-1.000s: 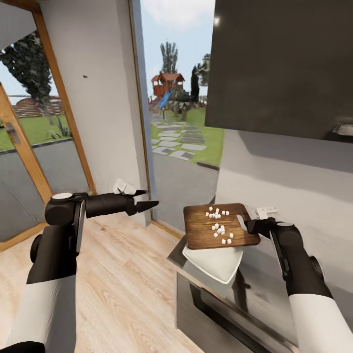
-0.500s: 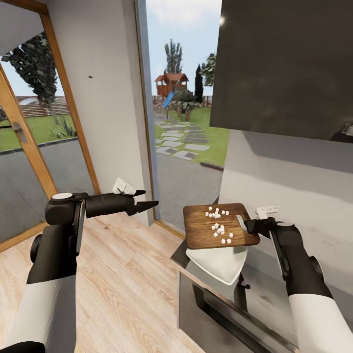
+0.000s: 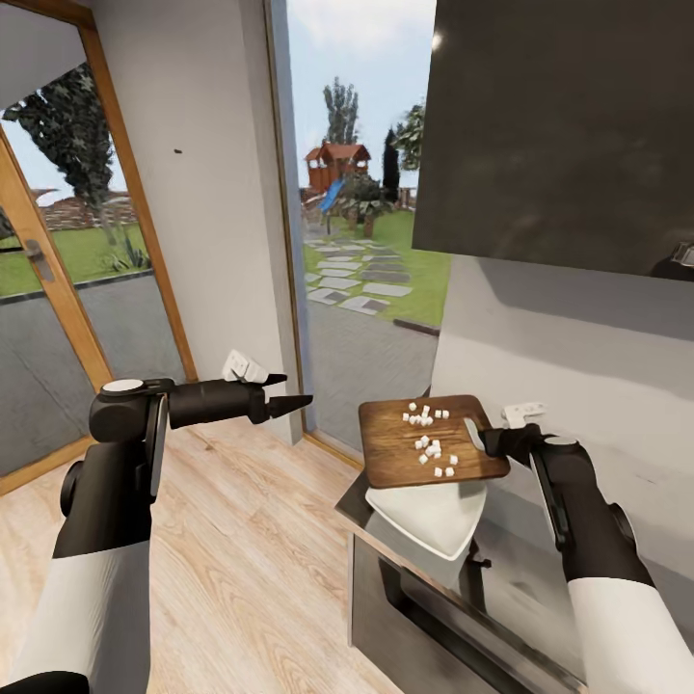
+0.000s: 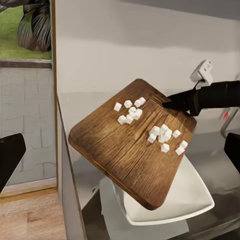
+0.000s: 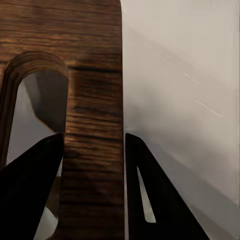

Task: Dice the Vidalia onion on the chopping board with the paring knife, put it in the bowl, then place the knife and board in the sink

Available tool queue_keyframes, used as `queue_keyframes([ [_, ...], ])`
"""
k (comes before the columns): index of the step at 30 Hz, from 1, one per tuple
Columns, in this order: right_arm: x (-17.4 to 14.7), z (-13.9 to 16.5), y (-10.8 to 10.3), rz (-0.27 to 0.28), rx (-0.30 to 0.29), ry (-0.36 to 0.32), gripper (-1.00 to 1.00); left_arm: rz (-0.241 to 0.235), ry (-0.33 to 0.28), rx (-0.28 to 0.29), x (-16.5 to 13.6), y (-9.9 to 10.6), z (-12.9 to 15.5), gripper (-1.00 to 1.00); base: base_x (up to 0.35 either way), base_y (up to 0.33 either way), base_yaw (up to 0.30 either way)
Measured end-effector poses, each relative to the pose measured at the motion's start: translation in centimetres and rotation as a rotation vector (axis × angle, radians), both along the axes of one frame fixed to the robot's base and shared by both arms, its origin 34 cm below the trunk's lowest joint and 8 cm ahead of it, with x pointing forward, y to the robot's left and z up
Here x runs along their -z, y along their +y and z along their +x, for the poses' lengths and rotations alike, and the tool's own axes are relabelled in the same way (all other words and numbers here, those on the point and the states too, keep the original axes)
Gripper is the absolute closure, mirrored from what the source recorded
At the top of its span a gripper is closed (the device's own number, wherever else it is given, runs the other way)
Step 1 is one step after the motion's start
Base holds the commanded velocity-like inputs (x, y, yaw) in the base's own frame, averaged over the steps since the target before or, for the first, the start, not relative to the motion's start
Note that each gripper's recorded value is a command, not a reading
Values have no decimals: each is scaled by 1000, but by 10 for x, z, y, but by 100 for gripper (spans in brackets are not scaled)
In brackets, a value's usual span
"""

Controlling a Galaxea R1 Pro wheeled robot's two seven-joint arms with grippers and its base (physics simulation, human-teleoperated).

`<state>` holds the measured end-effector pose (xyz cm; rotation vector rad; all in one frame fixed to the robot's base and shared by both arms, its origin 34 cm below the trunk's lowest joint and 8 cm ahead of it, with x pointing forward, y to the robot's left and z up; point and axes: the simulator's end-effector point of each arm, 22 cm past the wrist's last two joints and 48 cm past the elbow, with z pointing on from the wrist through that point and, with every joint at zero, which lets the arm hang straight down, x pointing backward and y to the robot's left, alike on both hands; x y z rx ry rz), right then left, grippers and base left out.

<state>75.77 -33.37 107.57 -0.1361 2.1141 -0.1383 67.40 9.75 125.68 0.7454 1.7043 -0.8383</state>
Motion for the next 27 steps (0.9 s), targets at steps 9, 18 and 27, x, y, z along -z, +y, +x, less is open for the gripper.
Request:
queue_keyframes([
  [9,-14,8,5,-15,-29,-75,100,-3,0,2,0,-2,0,-100,0,0,0],
  [18,-14,8,4,-14,-29,-75,100,-6,0,5,-1,-3,-1,-100,-30,0,0],
  [27,-18,10,5,-16,-36,-96,100,-6,0,5,-1,-3,-1,-100,-1,0,0],
])
